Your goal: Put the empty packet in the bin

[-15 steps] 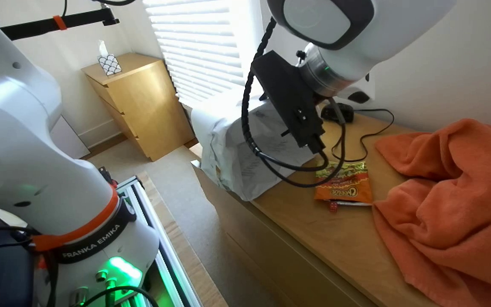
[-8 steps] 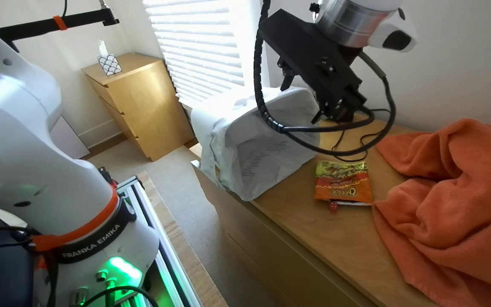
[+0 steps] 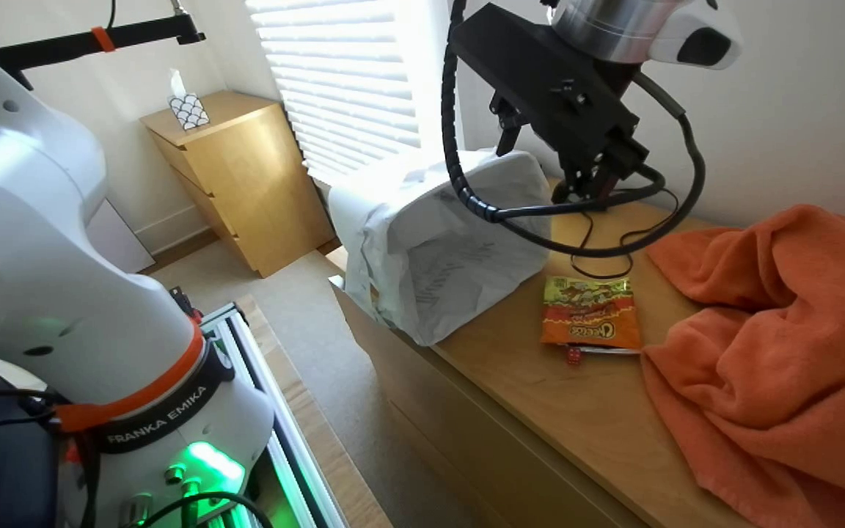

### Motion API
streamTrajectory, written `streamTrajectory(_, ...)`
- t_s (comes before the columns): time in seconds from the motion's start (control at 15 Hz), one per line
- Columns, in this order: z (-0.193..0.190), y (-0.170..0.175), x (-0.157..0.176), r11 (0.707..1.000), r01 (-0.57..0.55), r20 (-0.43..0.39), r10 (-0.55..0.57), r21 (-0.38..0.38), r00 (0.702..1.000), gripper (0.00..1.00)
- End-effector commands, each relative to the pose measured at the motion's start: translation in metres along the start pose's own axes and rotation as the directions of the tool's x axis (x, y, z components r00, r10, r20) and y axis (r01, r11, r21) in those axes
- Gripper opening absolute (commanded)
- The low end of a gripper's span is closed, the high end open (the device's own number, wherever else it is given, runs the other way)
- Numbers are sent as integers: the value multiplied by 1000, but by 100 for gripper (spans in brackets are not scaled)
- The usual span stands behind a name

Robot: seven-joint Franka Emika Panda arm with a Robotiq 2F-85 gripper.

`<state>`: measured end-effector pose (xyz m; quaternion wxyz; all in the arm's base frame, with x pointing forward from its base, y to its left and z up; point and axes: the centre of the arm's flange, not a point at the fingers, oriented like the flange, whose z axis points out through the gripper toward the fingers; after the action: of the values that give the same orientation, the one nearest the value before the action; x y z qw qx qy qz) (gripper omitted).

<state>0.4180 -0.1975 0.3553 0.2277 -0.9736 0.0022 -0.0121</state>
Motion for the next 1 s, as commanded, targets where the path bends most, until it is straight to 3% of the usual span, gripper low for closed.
streamTrajectory(0.0,7,39,13,1000,-18,60,17,23,998,100)
streamTrajectory(0.27,15,83,21,998,3,105,-10,65,994,100)
streamTrajectory(0.4,23,99,27,999,-31,112,27,40,993,100)
streamTrajectory(0.47,19,78,13,999,-22,87,19,35,996,100)
streamTrajectory(0.93,44,116,34,998,-59,108,56,24,993,100)
